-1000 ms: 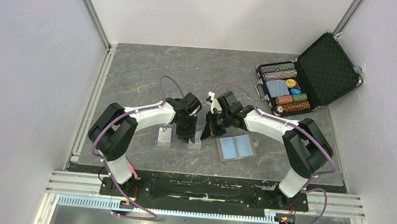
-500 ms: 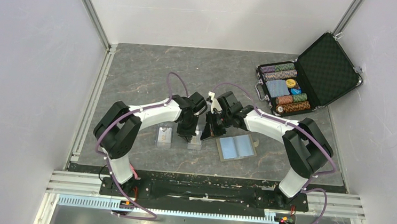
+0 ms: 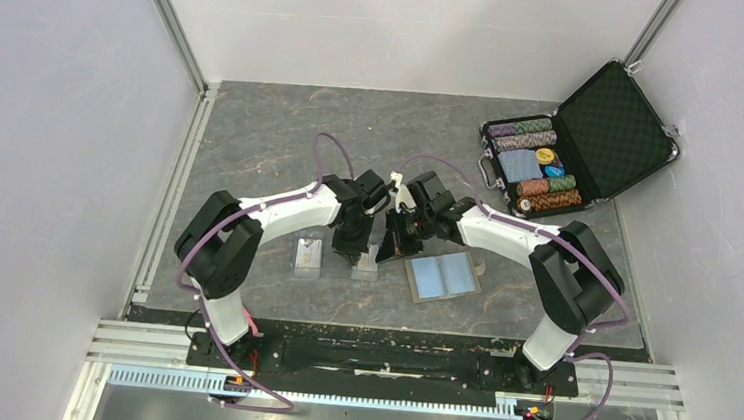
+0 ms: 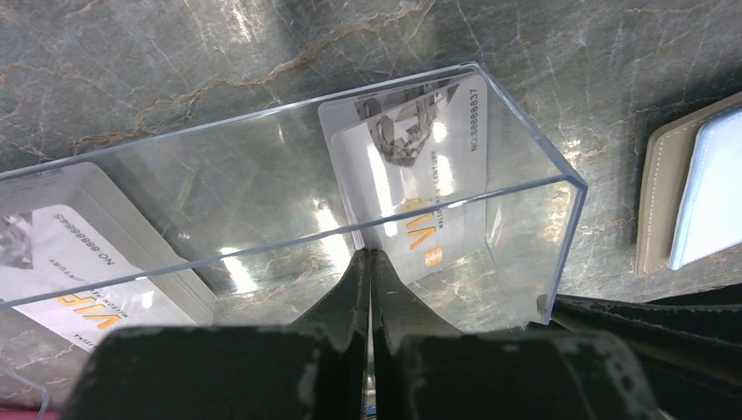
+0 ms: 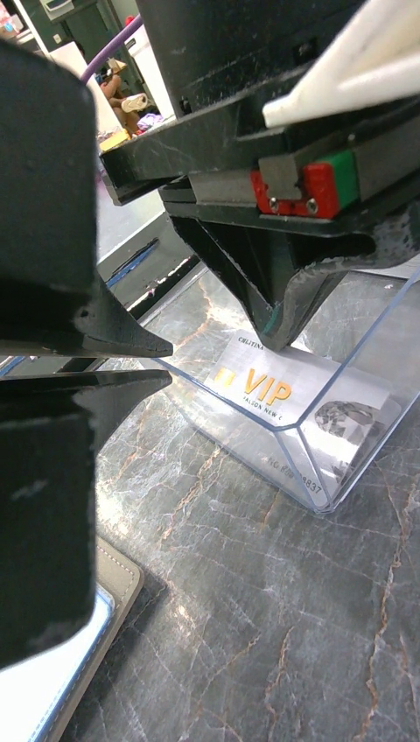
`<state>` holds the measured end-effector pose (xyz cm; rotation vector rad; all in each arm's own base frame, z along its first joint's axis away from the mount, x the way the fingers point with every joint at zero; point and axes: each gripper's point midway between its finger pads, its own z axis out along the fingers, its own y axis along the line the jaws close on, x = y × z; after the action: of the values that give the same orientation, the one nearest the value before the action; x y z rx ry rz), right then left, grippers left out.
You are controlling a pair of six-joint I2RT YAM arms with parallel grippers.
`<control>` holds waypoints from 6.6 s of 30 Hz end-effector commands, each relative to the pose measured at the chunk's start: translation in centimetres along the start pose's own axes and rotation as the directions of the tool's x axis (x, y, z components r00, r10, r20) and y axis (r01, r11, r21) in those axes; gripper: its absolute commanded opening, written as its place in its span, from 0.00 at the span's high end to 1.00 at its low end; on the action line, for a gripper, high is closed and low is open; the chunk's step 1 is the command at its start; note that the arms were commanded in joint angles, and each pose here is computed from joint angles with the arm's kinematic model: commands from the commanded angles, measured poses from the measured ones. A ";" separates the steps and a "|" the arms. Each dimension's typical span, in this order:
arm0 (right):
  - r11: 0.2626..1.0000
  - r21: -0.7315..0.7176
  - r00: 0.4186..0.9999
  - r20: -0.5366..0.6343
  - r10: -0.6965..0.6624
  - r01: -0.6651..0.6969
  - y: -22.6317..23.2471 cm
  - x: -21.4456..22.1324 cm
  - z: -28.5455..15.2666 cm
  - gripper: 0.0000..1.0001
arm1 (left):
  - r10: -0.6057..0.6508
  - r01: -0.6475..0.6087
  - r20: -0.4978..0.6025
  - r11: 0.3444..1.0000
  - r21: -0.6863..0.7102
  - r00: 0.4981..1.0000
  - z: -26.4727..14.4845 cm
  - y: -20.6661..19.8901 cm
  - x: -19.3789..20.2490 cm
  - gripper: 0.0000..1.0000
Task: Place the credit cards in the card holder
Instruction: Pick up the credit card from the storage box, then place the credit card in the storage box.
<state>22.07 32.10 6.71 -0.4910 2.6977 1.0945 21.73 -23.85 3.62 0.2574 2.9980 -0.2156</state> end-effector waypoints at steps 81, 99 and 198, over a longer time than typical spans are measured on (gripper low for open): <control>0.848 -0.501 0.936 0.352 0.020 0.171 9.8 -5.4 -11.4 1.00 | -0.337 -0.180 0.433 0.577 0.797 0.836 -18.0 -6.0 -2.2 0.33; 0.855 -0.504 0.931 0.357 0.080 0.120 8.0 -6.3 -11.7 1.00 | -0.462 -0.232 0.387 0.358 0.904 0.798 -20.5 -4.7 -2.9 0.71; 0.854 -0.520 0.960 0.252 0.119 0.030 6.9 -3.2 -9.8 0.41 | -0.504 -0.082 0.442 0.586 0.806 0.742 -18.5 0.1 -3.5 0.98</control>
<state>22.36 30.32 17.83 -0.3149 2.2298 1.7329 22.21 -21.25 19.40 -0.1478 2.1509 -1.3305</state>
